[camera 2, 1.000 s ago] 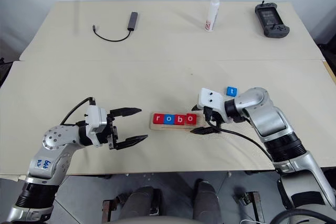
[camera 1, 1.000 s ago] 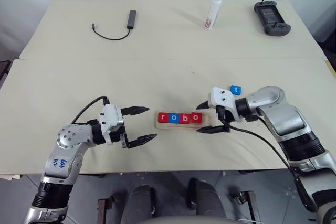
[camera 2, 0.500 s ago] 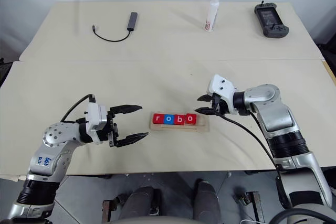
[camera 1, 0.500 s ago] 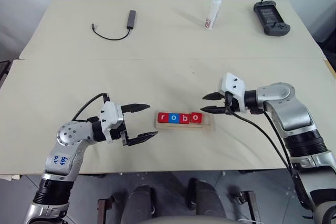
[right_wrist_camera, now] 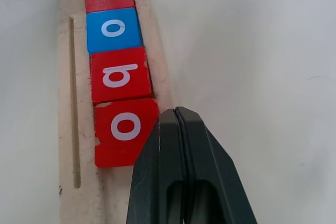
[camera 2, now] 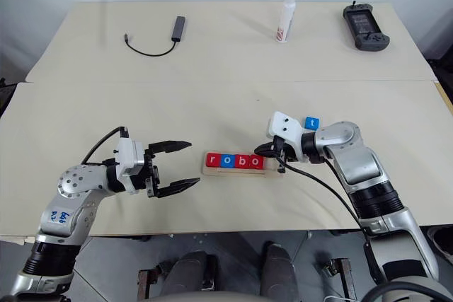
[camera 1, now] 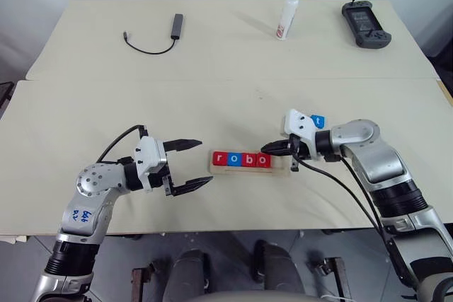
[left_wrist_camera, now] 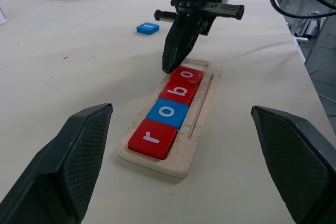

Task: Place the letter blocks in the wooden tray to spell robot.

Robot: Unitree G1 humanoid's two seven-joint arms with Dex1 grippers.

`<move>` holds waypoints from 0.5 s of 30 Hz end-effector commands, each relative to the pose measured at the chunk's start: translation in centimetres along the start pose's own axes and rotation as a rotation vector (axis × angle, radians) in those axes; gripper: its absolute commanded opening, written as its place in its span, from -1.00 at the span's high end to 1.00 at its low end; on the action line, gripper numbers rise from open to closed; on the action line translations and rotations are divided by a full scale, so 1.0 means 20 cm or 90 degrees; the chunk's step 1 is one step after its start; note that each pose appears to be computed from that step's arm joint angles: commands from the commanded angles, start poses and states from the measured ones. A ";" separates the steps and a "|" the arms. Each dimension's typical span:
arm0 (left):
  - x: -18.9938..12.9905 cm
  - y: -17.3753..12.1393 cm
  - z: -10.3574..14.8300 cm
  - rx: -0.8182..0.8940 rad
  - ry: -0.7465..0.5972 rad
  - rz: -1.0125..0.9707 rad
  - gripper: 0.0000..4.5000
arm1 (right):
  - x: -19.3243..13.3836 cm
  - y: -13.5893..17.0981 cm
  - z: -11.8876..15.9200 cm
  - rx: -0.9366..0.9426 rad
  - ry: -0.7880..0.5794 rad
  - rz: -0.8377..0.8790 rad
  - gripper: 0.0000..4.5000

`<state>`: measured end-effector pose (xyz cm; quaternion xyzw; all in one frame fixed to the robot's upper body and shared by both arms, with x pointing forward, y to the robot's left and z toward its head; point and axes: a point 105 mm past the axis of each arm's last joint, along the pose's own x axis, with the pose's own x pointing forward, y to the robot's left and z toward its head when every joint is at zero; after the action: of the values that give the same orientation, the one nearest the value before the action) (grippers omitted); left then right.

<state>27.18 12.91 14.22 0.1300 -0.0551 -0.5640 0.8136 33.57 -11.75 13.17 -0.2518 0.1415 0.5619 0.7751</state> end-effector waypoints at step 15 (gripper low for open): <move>0.01 0.02 0.02 0.018 -0.014 -0.003 -1.00 | -0.41 -0.11 0.06 0.002 -0.142 -0.236 0.59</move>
<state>27.60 12.90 14.22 0.1291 -0.0582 -0.5631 0.8142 33.39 -17.03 17.18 -0.2062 0.0404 0.4576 0.8640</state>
